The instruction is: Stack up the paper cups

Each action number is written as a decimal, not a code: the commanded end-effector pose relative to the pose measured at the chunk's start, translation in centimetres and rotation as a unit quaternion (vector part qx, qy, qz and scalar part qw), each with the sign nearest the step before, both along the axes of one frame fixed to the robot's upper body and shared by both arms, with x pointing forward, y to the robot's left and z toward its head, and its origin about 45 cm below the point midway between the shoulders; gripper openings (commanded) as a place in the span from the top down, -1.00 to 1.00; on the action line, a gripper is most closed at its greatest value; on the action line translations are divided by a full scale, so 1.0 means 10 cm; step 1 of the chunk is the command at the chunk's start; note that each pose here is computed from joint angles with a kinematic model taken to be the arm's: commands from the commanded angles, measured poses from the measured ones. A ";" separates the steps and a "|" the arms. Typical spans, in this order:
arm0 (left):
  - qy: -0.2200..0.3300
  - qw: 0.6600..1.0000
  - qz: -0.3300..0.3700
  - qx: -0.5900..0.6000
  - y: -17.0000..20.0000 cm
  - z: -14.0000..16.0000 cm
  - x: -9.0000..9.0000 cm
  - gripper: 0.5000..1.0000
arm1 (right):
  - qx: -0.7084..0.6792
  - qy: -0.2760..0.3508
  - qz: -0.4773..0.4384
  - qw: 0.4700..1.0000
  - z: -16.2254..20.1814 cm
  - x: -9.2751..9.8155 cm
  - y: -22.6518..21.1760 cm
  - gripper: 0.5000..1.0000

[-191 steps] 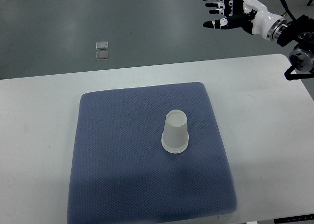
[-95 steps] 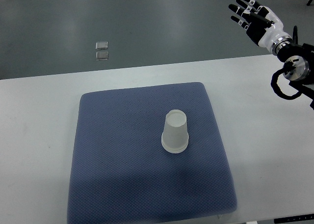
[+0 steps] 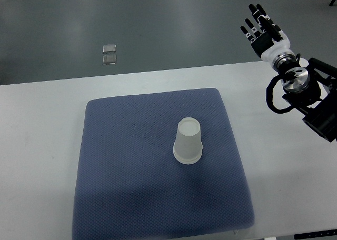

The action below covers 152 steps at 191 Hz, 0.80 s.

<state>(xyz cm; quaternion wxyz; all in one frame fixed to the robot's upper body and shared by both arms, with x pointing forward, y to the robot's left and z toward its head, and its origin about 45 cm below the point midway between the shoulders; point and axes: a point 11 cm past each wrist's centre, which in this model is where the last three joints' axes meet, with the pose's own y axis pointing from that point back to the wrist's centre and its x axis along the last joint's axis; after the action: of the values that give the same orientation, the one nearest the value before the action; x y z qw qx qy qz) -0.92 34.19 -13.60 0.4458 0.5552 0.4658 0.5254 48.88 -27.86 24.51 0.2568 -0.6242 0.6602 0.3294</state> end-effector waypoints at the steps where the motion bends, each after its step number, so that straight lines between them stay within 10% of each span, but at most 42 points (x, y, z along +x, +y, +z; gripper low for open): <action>1: 0.000 1.000 0.000 0.000 0.00 0.00 0.00 -1.00 | 0.000 0.004 0.002 1.000 -0.06 -0.02 0.02 -0.65; 152: 0.000 1.000 0.000 0.000 0.00 0.00 0.00 -1.00 | -0.075 0.003 0.064 0.995 -0.49 -0.24 0.43 -0.67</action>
<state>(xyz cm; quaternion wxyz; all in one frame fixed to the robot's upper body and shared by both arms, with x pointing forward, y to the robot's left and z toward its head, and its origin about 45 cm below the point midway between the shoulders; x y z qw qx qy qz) -0.92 34.19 -13.60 0.4458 0.5553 0.4658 0.5253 46.95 -24.55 20.25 0.2042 -0.6626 0.6495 0.3122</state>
